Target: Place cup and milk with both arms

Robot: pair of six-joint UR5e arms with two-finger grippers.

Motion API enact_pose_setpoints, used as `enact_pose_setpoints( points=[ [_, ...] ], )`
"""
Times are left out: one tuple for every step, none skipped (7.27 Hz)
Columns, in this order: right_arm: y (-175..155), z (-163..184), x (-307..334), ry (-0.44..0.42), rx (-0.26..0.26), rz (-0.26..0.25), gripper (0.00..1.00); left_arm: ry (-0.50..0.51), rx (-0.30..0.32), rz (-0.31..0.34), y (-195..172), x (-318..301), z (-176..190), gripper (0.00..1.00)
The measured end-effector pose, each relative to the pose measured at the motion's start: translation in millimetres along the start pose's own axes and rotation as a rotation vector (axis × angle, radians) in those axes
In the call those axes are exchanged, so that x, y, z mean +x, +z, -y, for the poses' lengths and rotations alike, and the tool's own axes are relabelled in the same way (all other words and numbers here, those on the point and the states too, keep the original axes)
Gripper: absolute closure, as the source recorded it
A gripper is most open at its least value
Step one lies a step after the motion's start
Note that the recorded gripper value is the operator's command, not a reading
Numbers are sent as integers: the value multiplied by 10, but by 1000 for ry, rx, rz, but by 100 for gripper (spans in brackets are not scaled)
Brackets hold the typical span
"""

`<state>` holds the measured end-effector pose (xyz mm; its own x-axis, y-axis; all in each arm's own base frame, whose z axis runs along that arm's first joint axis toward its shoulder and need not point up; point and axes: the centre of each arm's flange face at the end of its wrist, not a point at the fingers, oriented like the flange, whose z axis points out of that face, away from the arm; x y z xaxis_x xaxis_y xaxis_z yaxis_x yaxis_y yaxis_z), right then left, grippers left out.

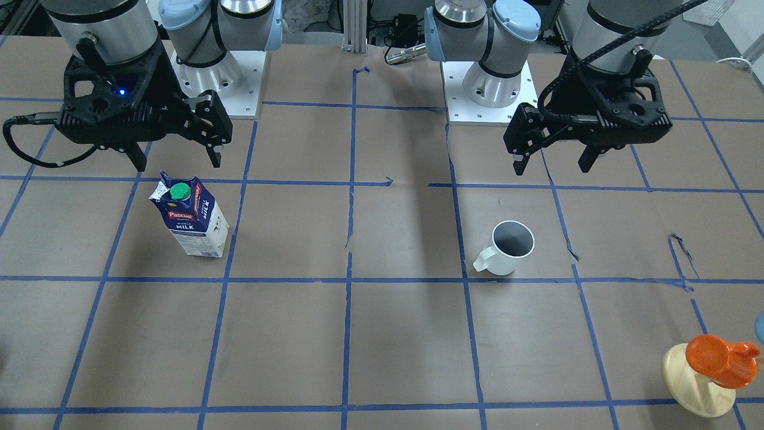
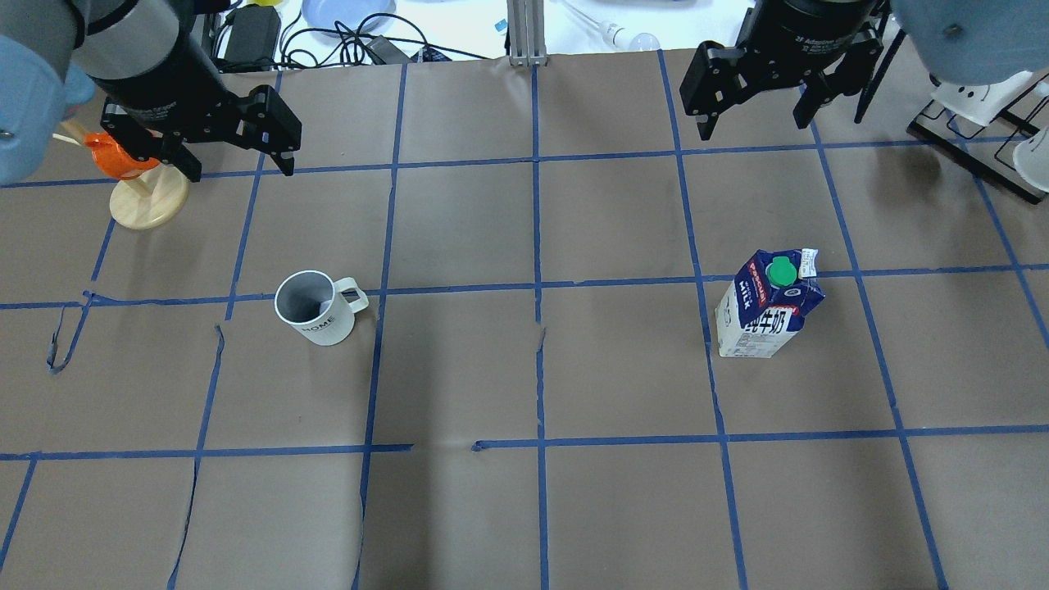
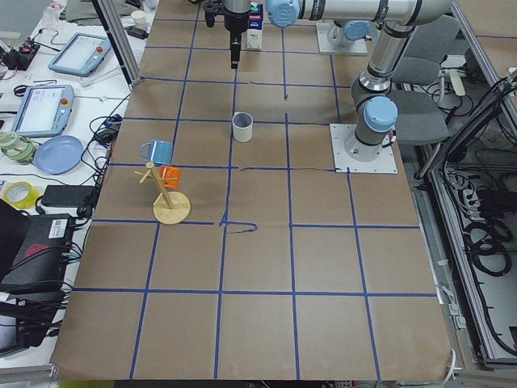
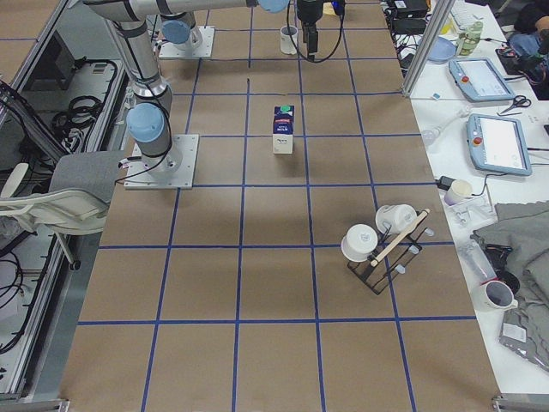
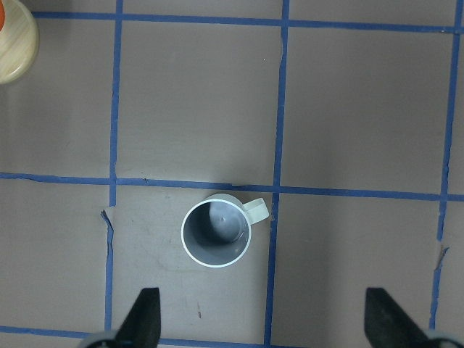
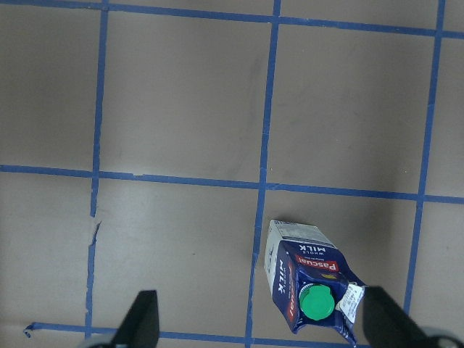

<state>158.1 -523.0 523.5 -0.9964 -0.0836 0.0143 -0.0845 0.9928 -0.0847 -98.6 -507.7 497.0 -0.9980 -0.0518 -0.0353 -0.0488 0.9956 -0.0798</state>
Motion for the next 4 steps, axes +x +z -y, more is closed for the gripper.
enact_pose_setpoints(
  points=[
    [-16,0,11,6,2,-3,0,-5,-38,15,166,-108,-31,0],
    [-28,3,21,14,5,-4,0,-24,-80,27,442,-286,-44,0],
    [-29,14,41,21,8,-3,0,-33,-107,28,825,-524,-55,0],
    [-8,25,99,32,6,-2,0,-18,-114,21,1222,-794,-98,0]
  ],
)
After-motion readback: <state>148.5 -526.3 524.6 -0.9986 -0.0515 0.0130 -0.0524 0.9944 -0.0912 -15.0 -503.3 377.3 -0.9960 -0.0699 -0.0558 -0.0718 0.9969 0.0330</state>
